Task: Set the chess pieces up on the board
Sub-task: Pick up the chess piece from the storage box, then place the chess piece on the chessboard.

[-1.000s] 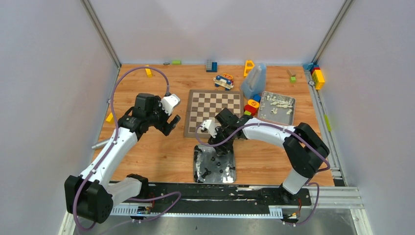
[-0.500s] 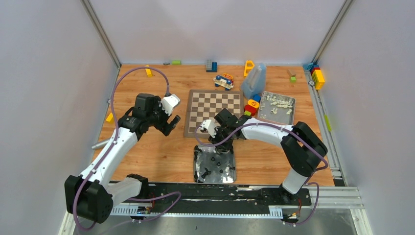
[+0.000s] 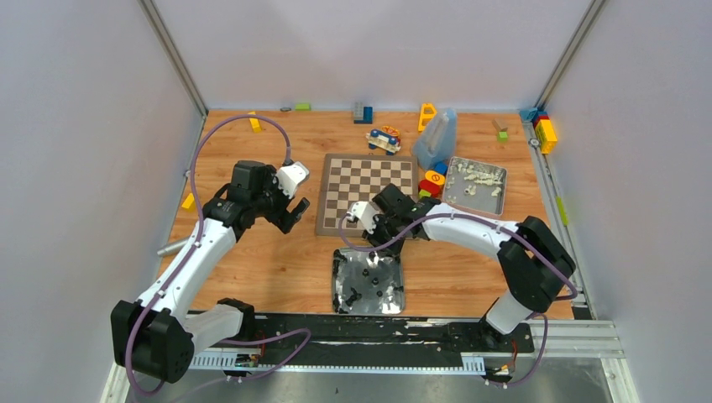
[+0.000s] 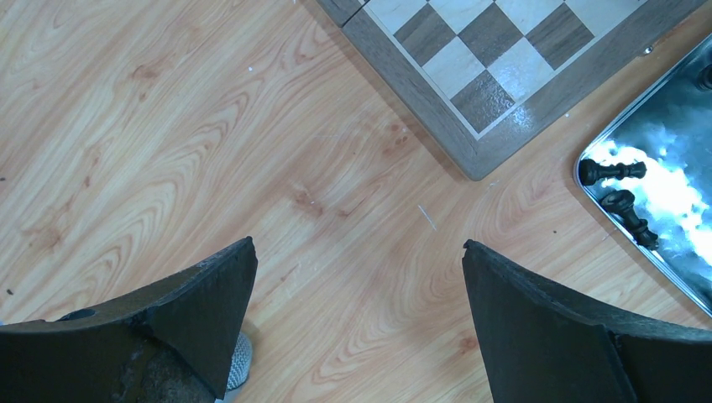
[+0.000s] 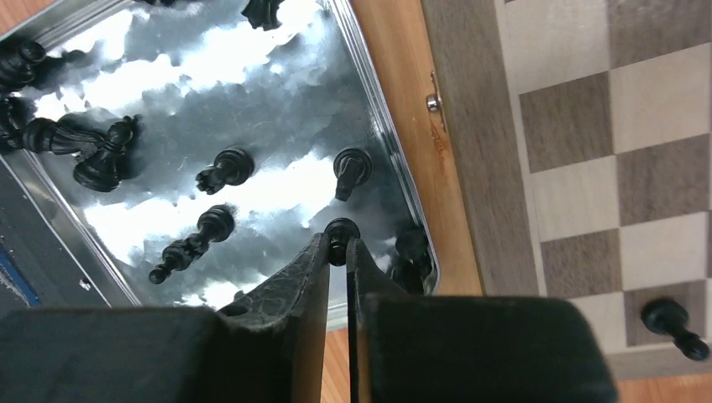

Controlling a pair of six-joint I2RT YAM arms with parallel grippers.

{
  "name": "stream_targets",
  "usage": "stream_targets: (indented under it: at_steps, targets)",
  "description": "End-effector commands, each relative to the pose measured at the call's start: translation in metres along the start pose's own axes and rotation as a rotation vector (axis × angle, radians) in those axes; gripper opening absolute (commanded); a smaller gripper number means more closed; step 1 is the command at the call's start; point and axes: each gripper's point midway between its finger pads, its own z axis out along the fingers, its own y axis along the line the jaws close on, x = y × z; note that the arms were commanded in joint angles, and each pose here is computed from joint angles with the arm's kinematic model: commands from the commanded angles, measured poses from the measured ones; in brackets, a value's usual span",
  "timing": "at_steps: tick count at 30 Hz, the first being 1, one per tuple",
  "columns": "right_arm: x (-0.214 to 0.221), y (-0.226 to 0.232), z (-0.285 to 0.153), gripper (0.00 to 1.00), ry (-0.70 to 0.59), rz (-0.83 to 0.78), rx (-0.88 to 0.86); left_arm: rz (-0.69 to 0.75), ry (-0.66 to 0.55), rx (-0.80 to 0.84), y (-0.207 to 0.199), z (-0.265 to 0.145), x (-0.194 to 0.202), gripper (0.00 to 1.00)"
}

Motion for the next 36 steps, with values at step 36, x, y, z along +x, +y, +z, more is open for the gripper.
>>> stream_targets:
  at_steps: [36]
  targets:
    - [-0.029,-0.135,-0.030,0.00,-0.088,0.160,0.224,0.006,-0.046,-0.011,0.002,-0.003,-0.011,1.00]
